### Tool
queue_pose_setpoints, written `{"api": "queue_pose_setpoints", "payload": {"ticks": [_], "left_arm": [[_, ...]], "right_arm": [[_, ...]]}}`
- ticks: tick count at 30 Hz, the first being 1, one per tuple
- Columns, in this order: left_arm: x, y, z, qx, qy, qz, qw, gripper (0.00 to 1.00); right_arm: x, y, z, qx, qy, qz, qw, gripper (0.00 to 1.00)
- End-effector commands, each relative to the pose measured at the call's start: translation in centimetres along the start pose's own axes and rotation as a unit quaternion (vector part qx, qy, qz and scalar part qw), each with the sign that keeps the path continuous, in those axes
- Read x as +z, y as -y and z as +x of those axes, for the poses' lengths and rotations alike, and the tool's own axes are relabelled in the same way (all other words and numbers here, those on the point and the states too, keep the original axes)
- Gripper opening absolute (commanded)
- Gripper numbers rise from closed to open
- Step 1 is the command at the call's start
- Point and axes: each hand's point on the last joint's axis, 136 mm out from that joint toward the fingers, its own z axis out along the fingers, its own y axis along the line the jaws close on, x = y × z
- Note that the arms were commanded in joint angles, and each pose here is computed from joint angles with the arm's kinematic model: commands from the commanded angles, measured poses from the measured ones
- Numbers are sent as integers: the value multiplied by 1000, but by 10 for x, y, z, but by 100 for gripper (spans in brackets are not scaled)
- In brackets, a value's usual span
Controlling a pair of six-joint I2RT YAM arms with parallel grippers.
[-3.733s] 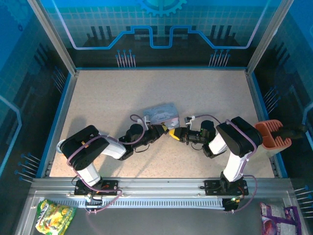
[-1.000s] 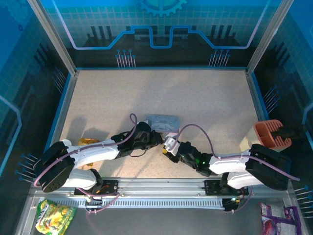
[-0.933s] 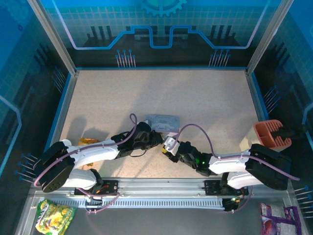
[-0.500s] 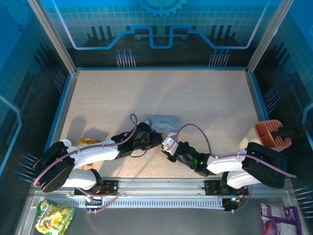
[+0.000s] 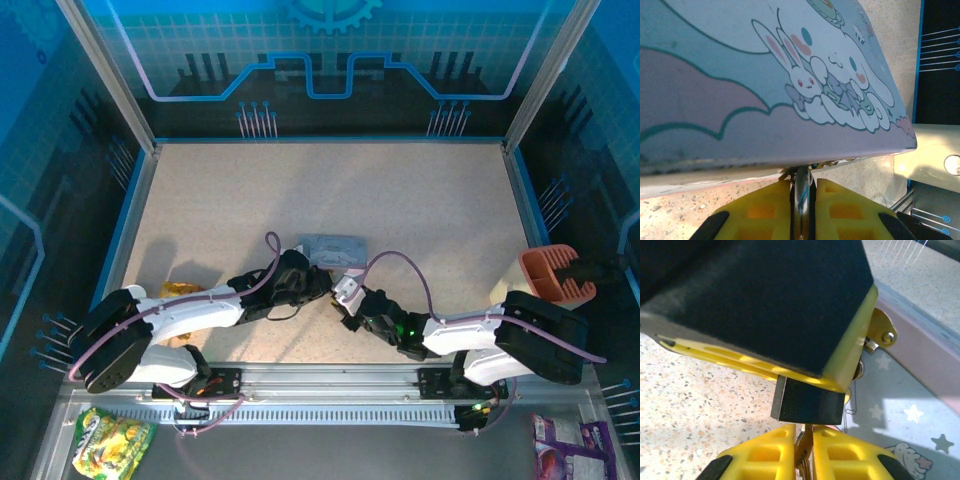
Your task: Unlock a padlock with a key
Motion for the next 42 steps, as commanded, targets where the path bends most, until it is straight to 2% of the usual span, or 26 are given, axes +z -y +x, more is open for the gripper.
{"api": "queue_pose_setpoints", "payload": {"ticks": [1,8,11,13,19,29,34,42], "left_arm": [[-1,10,0,11,6,23,1000,0],[5,1,0,25,17,24,999,1],[10,-2,1,27,15,22,999,2],[12,-4,0,29,16,18,999,7],[19,-17,-4,36,18,-19,999,33],[20,-45,-14,27,32,-67,997,46],[10,-53,-24,35,47,-83,995,51],[-18,-69,-50,51,86,-114,988,56]], "right_arm": [[1,-13,-22,79,28,-36,996,11],[-4,-24,-16,190,9,-84,978,6],[-6,-26,-11,211,1,-96,973,6],[-6,-24,-3,209,-13,-86,974,6],[-8,-20,16,209,-36,-71,975,5],[-6,-22,40,238,-87,-64,965,6],[-4,-19,50,260,-114,-68,956,10],[-6,-15,69,240,-174,-56,954,27]]}}
